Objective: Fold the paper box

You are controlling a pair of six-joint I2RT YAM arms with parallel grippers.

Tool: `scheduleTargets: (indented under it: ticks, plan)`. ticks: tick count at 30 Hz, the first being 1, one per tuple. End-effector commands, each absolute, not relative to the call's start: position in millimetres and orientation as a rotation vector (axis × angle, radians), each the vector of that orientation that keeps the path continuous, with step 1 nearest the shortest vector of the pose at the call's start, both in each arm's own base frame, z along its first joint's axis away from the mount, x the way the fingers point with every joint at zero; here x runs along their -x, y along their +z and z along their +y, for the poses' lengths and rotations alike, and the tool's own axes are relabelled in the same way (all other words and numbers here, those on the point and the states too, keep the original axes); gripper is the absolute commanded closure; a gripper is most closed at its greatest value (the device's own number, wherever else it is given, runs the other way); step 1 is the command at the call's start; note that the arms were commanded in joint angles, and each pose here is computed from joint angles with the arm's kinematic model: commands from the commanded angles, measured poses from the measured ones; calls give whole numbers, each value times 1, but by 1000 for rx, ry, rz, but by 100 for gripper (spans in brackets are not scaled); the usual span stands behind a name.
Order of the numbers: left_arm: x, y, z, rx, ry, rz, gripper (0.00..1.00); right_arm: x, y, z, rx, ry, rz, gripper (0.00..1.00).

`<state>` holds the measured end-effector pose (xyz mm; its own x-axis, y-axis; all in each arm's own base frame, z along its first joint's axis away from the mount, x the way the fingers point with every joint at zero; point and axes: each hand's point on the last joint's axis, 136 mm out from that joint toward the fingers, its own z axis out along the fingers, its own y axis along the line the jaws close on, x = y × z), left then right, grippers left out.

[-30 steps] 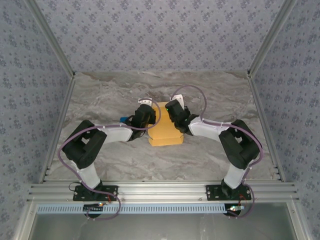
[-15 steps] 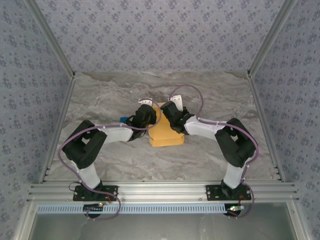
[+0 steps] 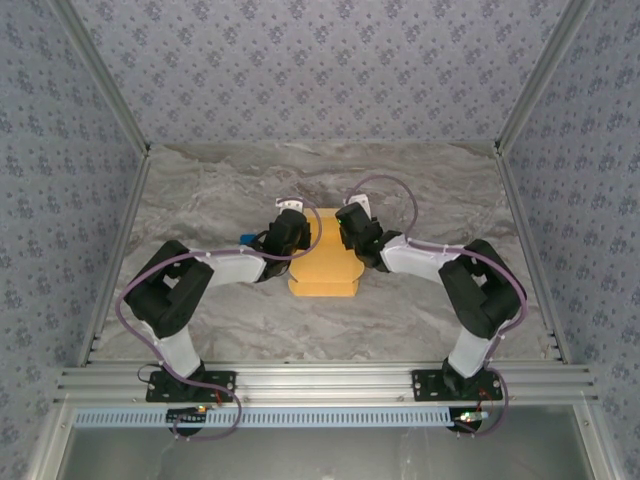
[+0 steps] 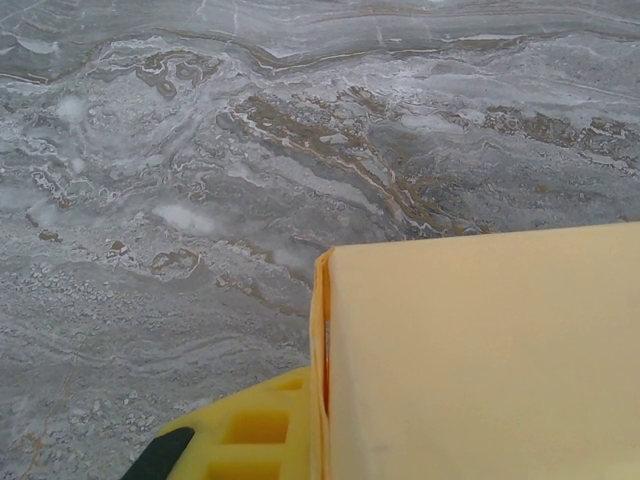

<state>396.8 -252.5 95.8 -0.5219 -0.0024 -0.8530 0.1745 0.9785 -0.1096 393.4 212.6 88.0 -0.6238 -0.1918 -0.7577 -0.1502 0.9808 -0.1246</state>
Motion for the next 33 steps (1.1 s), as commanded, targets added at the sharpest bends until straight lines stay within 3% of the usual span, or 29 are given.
scheduleTargets:
  ticks: [1,8,14,19,27,33]
  plan:
    - [-407,116,-252,-71,-229,2058,100,-389,97,220,258,39,2244,49]
    - [-408,116,-253,-73,-231,2061,100,-383,100,224,275,112,2241,39]
    - [-409,119,-254,-73,-234,2057,100,-377,99,223,299,142,2248,39]
    - [-410,119,-255,-76,-235,2055,100,-373,99,225,370,241,2233,57]
    - [-410,119,-256,-73,-248,2056,100,-385,97,228,429,269,2218,61]
    - [-409,122,-258,-76,-260,2054,100,-398,95,214,339,138,2235,71]
